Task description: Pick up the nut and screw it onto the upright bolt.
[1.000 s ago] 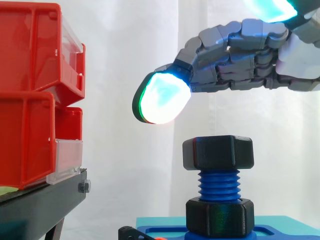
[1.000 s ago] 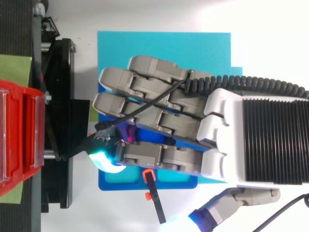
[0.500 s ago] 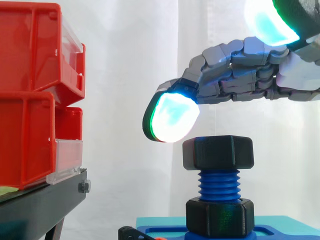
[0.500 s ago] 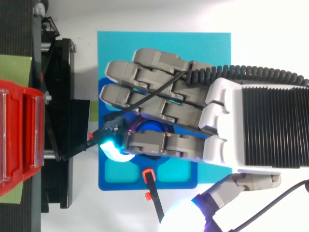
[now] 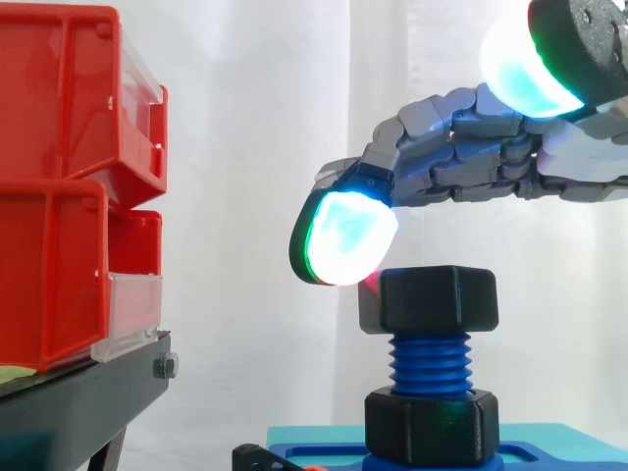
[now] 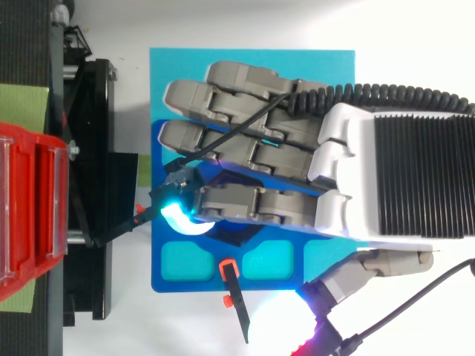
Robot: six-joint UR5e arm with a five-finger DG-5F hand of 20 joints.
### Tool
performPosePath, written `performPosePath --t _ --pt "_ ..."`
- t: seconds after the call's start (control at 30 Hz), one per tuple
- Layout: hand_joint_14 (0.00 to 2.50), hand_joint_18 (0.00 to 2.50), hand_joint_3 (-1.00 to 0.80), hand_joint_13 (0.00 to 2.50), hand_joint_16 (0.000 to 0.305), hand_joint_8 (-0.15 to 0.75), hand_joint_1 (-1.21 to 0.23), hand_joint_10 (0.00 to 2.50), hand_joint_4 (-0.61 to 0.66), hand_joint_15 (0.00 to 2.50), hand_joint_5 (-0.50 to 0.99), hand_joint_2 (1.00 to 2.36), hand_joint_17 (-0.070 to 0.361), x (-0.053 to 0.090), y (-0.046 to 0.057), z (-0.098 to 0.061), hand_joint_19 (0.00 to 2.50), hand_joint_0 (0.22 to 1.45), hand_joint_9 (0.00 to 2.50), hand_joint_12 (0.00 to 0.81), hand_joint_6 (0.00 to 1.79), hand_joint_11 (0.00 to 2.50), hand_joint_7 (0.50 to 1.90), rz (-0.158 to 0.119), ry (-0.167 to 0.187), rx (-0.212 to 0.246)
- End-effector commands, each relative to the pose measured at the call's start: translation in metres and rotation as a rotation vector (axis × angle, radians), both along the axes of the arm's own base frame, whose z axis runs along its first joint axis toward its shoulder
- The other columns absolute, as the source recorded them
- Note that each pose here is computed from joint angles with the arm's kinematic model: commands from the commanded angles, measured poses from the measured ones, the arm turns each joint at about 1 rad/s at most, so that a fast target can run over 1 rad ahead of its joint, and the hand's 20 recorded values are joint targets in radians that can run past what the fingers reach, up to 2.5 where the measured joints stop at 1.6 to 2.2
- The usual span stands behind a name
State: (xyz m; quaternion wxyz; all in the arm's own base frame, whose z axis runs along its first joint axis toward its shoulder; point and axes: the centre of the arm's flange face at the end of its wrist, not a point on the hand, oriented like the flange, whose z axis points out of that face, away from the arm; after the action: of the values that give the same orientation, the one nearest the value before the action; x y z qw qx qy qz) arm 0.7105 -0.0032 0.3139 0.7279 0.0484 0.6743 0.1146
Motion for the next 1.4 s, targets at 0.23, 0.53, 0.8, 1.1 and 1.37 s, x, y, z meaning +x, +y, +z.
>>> performPosePath --t 0.23,0.53,0.8,1.1,1.37 --pt "0.0 0.0 -0.5 0.1 0.032 0.276 -0.08 0.0 0.24 0.0 -0.18 1.0 0.071 -0.001 -0.013 0.0 0.0 0.48 0.28 0.278 0.5 0.0 0.85 0.008 0.0 -0.006" --pt "0.0 0.0 -0.5 0.12 0.031 0.284 -0.09 0.0 0.25 0.0 -0.17 1.0 0.069 -0.001 -0.024 0.0 0.0 0.48 0.3 0.273 0.5 0.0 0.87 0.008 -0.001 -0.012" --pt "0.0 0.0 -0.5 0.13 0.03 0.284 -0.07 0.0 0.25 0.0 -0.17 1.0 0.067 -0.002 -0.033 0.0 0.0 0.49 0.31 0.267 0.5 0.0 0.88 0.012 -0.002 -0.021" --pt "0.0 0.0 -0.5 0.15 0.028 0.287 -0.06 0.0 0.27 0.0 -0.16 1.0 0.063 -0.002 -0.041 0.0 0.0 0.49 0.36 0.258 0.5 0.0 0.92 0.013 -0.002 -0.023" --pt "0.0 0.01 -0.5 0.28 0.023 0.301 -0.09 0.0 0.34 0.0 -0.1 1.0 0.051 -0.003 -0.047 0.0 0.0 0.5 0.54 0.223 0.5 0.0 1.06 0.013 -0.002 -0.023"
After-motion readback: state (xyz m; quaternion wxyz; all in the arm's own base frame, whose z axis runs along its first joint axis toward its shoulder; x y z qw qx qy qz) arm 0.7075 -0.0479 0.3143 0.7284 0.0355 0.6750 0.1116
